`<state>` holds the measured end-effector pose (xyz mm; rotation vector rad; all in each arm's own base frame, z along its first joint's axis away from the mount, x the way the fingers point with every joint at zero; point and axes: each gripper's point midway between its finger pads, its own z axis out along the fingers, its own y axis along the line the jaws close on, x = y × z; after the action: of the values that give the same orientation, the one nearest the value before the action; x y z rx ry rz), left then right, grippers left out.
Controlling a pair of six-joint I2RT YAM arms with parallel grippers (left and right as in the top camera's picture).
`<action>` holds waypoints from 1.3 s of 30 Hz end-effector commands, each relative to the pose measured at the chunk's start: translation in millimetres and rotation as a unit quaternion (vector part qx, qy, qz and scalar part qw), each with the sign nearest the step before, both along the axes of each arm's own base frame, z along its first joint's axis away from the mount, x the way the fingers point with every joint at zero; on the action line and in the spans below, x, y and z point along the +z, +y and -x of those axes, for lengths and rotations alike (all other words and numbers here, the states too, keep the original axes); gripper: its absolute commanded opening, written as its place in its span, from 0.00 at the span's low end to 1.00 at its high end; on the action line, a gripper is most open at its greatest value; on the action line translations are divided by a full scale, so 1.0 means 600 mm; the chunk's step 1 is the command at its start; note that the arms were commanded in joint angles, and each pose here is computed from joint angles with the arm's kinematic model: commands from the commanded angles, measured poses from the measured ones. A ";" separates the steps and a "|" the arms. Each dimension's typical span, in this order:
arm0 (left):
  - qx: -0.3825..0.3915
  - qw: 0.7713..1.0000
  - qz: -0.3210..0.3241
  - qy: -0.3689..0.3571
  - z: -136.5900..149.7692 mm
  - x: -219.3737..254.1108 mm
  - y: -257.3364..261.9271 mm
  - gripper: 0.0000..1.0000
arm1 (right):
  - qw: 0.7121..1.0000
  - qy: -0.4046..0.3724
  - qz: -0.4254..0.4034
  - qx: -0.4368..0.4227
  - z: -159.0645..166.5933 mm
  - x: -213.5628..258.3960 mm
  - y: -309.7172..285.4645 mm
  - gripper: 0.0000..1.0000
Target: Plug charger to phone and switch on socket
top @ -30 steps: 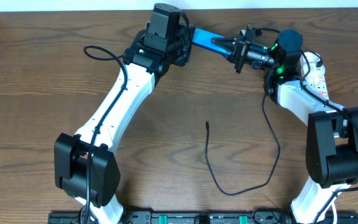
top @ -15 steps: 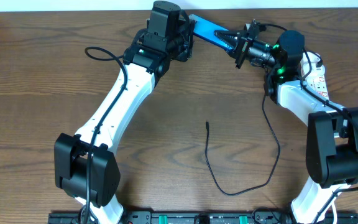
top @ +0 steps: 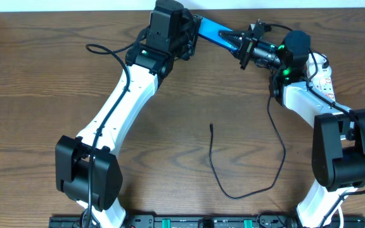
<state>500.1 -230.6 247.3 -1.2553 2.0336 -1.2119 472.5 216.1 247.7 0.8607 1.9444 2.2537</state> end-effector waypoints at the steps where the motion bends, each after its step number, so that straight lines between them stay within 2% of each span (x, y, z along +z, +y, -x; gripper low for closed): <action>1: -0.023 0.998 -0.040 -0.049 -0.003 0.036 0.006 0.54 | 1.000 -0.024 -0.005 0.011 0.003 0.034 0.008 0.01; 17: -0.023 0.998 -0.042 -0.045 -0.002 0.032 0.007 0.53 | 0.999 -0.025 -0.004 0.036 0.020 0.034 0.033 0.01; 24: -0.023 0.998 -0.042 -0.045 -0.002 0.032 0.007 0.44 | 0.999 -0.025 -0.004 0.036 0.020 0.034 0.033 0.01; 27: -0.023 0.998 -0.042 -0.045 -0.002 0.032 0.007 0.37 | 0.999 -0.025 -0.004 0.036 0.020 0.034 0.033 0.01; 34: -0.023 0.998 -0.042 -0.045 -0.002 0.032 0.007 0.34 | 0.999 -0.025 -0.004 0.037 0.021 0.034 0.034 0.01; 39: -0.023 0.998 -0.042 -0.045 -0.002 0.032 0.007 0.29 | 0.999 -0.025 -0.004 0.037 0.021 0.034 0.034 0.01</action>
<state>499.2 -230.1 245.7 -1.1281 2.0808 -1.1533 460.7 234.3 249.3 0.8059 1.9975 2.2860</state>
